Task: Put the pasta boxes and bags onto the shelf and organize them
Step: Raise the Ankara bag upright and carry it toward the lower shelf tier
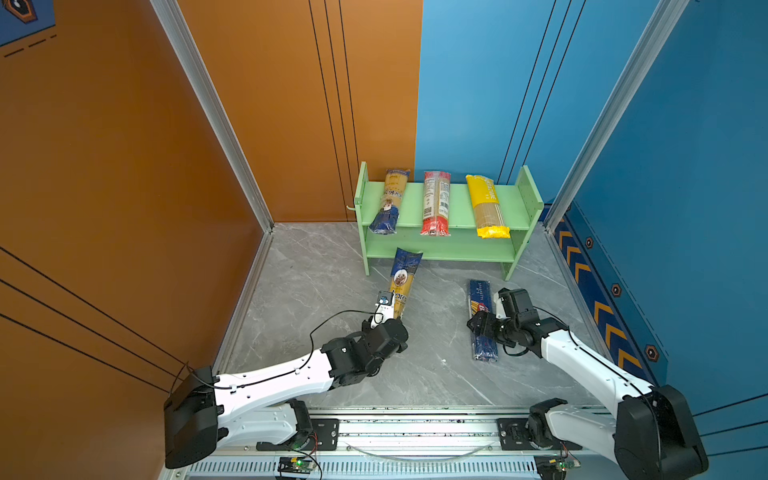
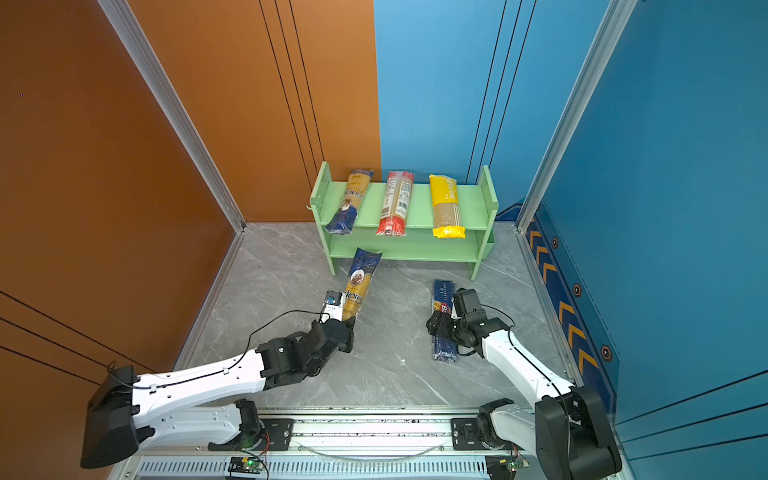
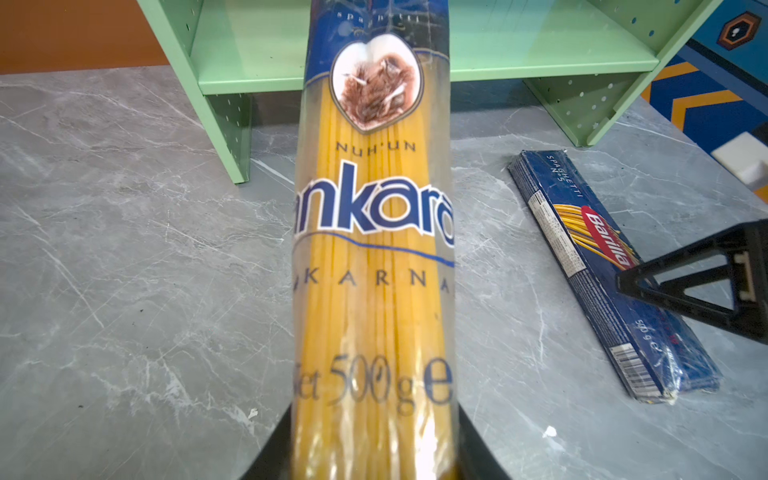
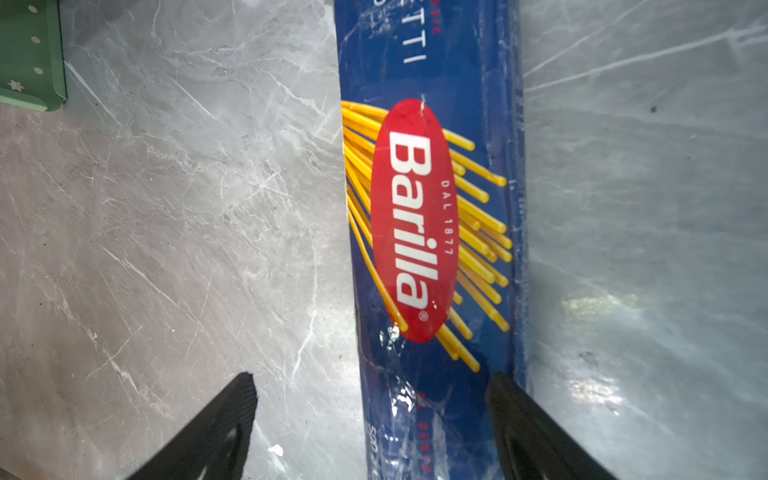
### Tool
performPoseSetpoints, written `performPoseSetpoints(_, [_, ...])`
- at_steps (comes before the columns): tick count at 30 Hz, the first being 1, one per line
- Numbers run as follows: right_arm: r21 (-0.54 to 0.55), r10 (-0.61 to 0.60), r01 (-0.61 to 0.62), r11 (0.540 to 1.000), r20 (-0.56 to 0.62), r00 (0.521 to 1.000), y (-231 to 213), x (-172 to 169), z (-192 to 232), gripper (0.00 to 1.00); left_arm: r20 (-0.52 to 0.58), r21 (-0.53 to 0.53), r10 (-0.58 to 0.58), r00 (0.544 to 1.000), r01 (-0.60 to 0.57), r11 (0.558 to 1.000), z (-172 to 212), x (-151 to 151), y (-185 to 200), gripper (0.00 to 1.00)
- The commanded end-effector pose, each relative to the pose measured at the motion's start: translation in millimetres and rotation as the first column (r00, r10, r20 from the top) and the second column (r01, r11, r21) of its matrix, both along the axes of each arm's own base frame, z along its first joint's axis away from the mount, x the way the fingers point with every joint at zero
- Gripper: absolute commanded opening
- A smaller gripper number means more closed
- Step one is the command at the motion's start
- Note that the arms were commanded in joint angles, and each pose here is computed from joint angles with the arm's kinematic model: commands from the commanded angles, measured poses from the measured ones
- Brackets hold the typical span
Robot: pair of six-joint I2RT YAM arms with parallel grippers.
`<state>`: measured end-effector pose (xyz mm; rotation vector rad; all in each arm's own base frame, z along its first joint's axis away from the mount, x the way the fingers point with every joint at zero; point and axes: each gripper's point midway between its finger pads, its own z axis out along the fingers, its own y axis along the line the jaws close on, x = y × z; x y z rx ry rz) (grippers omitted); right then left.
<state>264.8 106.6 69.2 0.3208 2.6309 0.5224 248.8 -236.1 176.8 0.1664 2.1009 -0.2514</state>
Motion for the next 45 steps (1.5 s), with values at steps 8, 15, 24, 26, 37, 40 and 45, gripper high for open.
performPoseSetpoints(8, [0.011,0.017,-0.018,1.0,0.022,1.0,1,-4,-1,0.84,0.157,-0.175,0.147,0.977,-0.119,0.977,70,45,-10,0.0])
performPoseSetpoints(15, [0.016,0.014,-0.014,1.0,0.022,1.0,2,-4,-2,0.84,0.176,-0.17,0.164,0.971,-0.134,0.976,71,65,-15,0.0])
performPoseSetpoints(24, [0.014,0.016,-0.017,1.0,0.018,1.0,2,-6,-6,0.84,0.17,-0.175,0.165,0.972,-0.135,0.975,67,87,-23,0.0])
performPoseSetpoints(26, [0.015,0.016,-0.016,1.0,0.019,1.0,2,-6,-7,0.84,0.173,-0.167,0.166,0.971,-0.137,0.976,69,92,-25,0.0])
performPoseSetpoints(37, [0.015,0.022,-0.023,1.0,0.022,1.0,2,-6,-5,0.84,0.164,-0.187,0.188,0.968,-0.156,0.97,72,125,-35,0.0])
performPoseSetpoints(40, [0.017,0.023,-0.024,1.0,0.023,0.999,2,-6,-4,0.84,0.158,-0.188,0.193,0.968,-0.162,0.969,69,134,-37,0.0])
performPoseSetpoints(45, [0.017,0.02,-0.02,1.0,0.029,0.999,1,-6,-1,0.84,0.159,-0.195,0.202,0.966,-0.17,0.966,69,148,-40,0.0])
